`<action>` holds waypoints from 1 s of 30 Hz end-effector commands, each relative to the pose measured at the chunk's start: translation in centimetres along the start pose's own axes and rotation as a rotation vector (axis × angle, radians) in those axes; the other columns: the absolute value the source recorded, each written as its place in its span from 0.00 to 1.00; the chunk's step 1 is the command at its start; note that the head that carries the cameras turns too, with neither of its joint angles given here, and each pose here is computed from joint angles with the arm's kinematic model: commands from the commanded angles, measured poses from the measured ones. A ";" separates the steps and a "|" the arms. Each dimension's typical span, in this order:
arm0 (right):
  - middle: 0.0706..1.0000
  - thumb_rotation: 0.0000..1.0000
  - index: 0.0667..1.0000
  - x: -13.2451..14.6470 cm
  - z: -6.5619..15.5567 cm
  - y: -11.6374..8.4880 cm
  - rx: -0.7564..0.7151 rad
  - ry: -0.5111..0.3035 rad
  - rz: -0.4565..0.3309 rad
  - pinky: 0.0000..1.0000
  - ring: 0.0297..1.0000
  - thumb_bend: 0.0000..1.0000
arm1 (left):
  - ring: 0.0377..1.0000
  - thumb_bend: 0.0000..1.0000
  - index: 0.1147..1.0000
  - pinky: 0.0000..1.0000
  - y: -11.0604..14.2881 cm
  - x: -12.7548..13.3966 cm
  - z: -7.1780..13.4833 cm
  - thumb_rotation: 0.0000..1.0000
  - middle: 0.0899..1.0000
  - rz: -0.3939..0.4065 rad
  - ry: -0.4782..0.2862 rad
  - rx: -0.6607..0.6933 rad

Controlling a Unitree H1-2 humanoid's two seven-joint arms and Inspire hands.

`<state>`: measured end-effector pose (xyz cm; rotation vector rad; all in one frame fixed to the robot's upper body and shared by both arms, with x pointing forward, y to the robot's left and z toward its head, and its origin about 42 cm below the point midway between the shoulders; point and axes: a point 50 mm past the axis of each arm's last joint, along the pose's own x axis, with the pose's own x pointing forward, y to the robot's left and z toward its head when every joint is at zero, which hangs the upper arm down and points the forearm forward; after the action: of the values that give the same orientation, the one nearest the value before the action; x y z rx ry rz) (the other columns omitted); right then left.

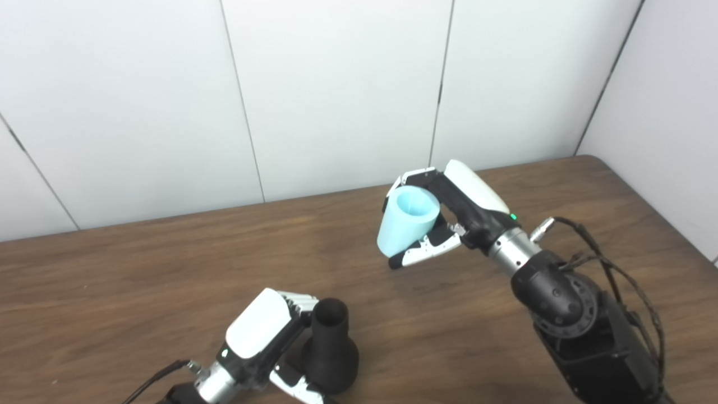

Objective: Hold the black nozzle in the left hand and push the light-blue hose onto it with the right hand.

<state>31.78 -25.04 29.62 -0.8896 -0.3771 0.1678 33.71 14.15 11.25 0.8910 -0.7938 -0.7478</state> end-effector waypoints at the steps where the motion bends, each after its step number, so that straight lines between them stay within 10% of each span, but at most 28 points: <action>1: 0.43 0.00 0.45 0.8 2.4 -3.0 -0.038 -0.118 -0.072 0.08 0.11 0.52 | 0.48 0.52 0.42 0.39 -8.7 -4.1 2.4 0.00 0.43 -0.102 0.115 -0.174; 30: 0.39 0.00 0.50 -0.1 7.2 -4.3 0.003 -0.254 -0.023 0.12 0.16 0.52 | 0.48 0.52 0.42 0.39 -8.8 -2.5 2.0 0.00 0.44 -0.112 0.129 -0.176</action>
<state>29.52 -22.76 35.18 -0.8501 -0.5160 0.2810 34.91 12.97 11.16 0.9023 -0.7577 -0.7550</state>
